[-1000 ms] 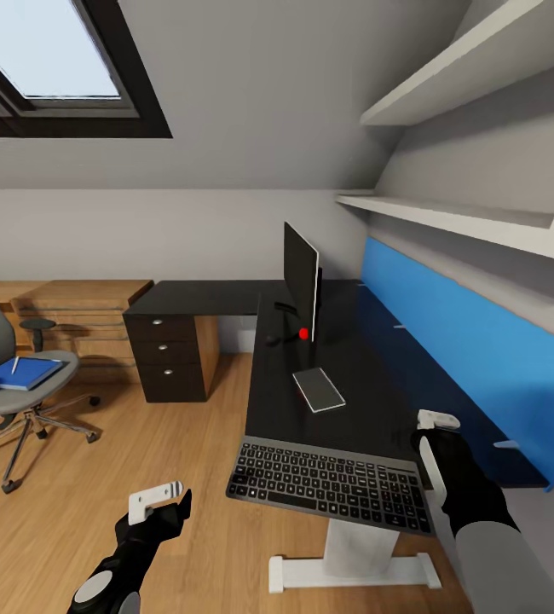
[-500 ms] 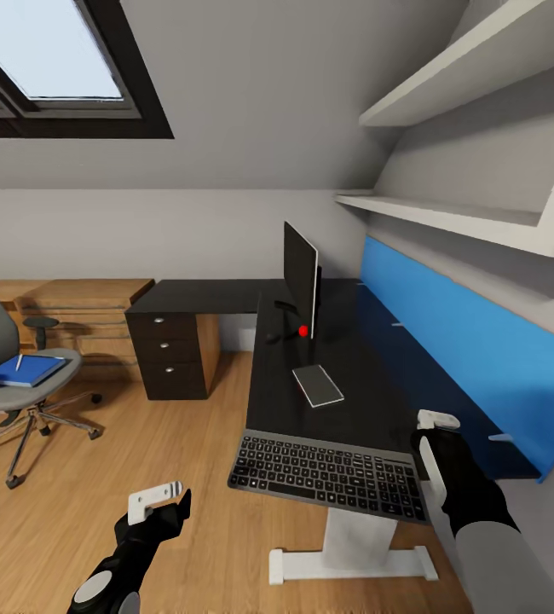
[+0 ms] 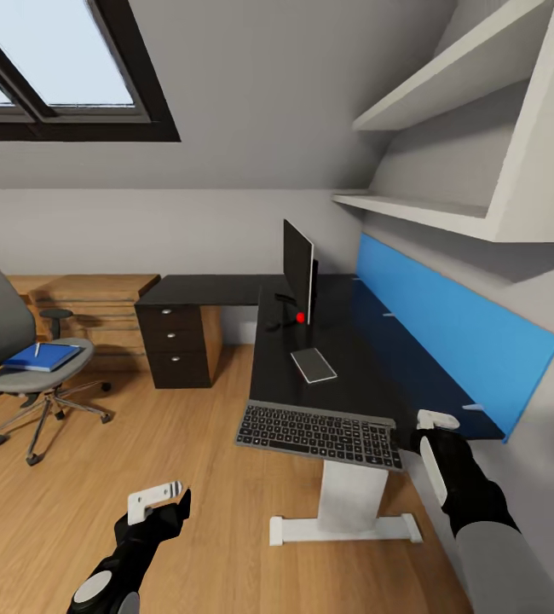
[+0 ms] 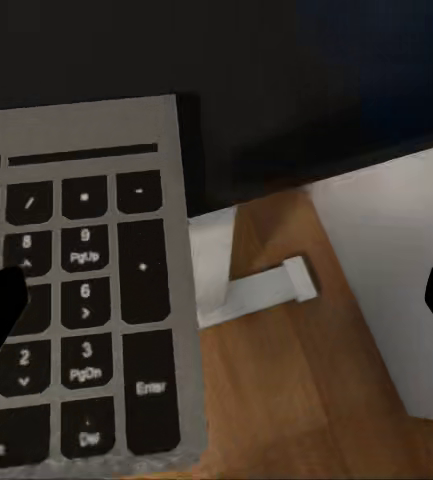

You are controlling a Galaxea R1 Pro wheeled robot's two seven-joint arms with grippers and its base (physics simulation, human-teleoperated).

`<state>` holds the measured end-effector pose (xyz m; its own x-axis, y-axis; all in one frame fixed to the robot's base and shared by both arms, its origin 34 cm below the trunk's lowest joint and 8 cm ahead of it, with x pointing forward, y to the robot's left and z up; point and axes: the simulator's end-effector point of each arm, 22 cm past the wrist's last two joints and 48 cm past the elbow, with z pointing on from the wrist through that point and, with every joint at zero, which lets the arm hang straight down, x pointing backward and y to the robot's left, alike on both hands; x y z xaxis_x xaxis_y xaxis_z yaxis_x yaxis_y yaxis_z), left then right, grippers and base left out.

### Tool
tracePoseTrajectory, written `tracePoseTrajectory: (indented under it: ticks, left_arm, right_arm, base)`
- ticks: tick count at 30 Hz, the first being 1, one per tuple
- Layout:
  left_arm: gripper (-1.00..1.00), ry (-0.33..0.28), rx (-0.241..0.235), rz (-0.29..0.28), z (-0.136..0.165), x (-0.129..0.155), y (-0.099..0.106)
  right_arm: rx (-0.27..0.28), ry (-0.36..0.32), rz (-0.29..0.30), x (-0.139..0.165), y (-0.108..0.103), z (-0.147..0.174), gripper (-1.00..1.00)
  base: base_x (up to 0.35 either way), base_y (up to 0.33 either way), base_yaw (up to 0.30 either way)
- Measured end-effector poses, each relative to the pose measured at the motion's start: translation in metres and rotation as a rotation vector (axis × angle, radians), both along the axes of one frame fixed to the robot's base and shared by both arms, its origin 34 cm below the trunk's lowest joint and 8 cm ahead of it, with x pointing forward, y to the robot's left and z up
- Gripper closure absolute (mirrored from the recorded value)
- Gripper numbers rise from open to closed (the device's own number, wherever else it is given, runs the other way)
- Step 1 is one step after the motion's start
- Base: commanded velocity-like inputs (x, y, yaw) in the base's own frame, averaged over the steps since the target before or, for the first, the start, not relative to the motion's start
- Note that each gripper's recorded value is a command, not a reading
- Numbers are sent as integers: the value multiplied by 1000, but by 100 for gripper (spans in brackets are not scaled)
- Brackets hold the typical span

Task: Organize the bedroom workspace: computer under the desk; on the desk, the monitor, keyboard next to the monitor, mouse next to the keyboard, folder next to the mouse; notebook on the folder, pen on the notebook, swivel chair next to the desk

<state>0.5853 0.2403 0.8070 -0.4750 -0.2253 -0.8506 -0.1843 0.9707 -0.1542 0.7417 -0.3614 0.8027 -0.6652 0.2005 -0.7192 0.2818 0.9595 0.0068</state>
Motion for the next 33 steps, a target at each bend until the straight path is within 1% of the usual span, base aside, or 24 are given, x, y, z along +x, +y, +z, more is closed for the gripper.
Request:
tracePoseTrajectory:
  ticks: [5, 8, 12, 13, 14, 16, 17, 18, 20, 21, 22, 24, 25, 26, 27, 28, 29, 32, 33]
  left_arm:
    - [-100, -1, 0, 0, 0, 0, 0]
    - [-100, -1, 0, 3, 0, 0, 1]
    - [-100, -1, -1, 5, 1, 0, 2]
    - [-100, -1, -1, 6, 0, 0, 3]
    - [-100, -1, -1, 8, 0, 0, 4]
    - [-100, -1, -1, 21, 1, 0, 10]
    - [-100, -2, -1, 31, 1, 0, 14]
    - [-100, -3, -1, 33, 2, 0, 15]
    - [-100, -4, -2, 38, 2, 0, 17]
    - [-100, -4, -3, 39, 2, 0, 17]
    - [-100, -5, -3, 41, 2, 0, 18]
    - [-100, -5, -4, 41, 2, 0, 18]
    - [-100, -6, -4, 42, 2, 0, 18]
    - [-100, -6, -4, 42, 3, 0, 18]
    - [-100, -6, -5, 42, 3, 0, 18]
    - [-100, -6, -5, 42, 1, 0, 17]
    - [-100, -6, -5, 41, -1, 0, 17]
    - [-100, -6, -5, 41, -5, 0, 17]
    - [-100, -6, -5, 40, -7, 0, 17]
  right_arm:
    - [18, -6, 13, 1, 5, 0, -100]
    - [41, -13, 13, 2, 7, 0, -100]
    - [92, -26, 5, 3, 10, 1, -100]
    - [112, -31, -3, 3, 9, 1, -100]
    - [120, -34, -8, 3, 7, 2, -100]
    - [156, -47, -24, 3, 0, 4, -100]
    - [199, -64, -30, 5, -3, 7, -100]
    - [217, -72, -32, 5, -5, 8, -100]
    - [288, -104, -31, 8, -9, 15, -100]
    - [307, -114, -29, 9, -11, 18, -100]
    - [343, -134, -23, 11, -13, 23, -100]
    - [384, -157, -11, 13, -14, 28, -100]
    - [424, -182, 5, 15, -13, 35, -100]
    - [446, -195, 15, 16, -11, 39, -100]
    - [484, -220, 36, 18, -9, 46, -100]
    - [569, -266, 86, 18, -5, 56, -100]
    - [609, -280, 97, 16, -6, 56, -100]
    - [680, -303, 92, 12, -13, 51, -100]
    - [729, -324, 79, 10, -20, 50, -100]
  base:
    - [-318, -130, 0]
    - [-285, -184, 0]
    - [-165, -114, 0]
    - [-76, -53, 0]
    - [-49, -34, 0]
    - [-24, -16, 0]
    - [-13, -9, 0]
    - [-8, -6, 0]
    - [-5, -3, 0]
    - [-3, -2, 0]
    - [-2, -1, 0]
    - [-1, -1, 0]
    - [0, 0, 0]
    - [0, 0, 0]
    - [0, 0, 0]
    - [0, 0, 0]
    - [0, 0, 0]
    - [0, 0, 0]
    - [0, 0, 0]
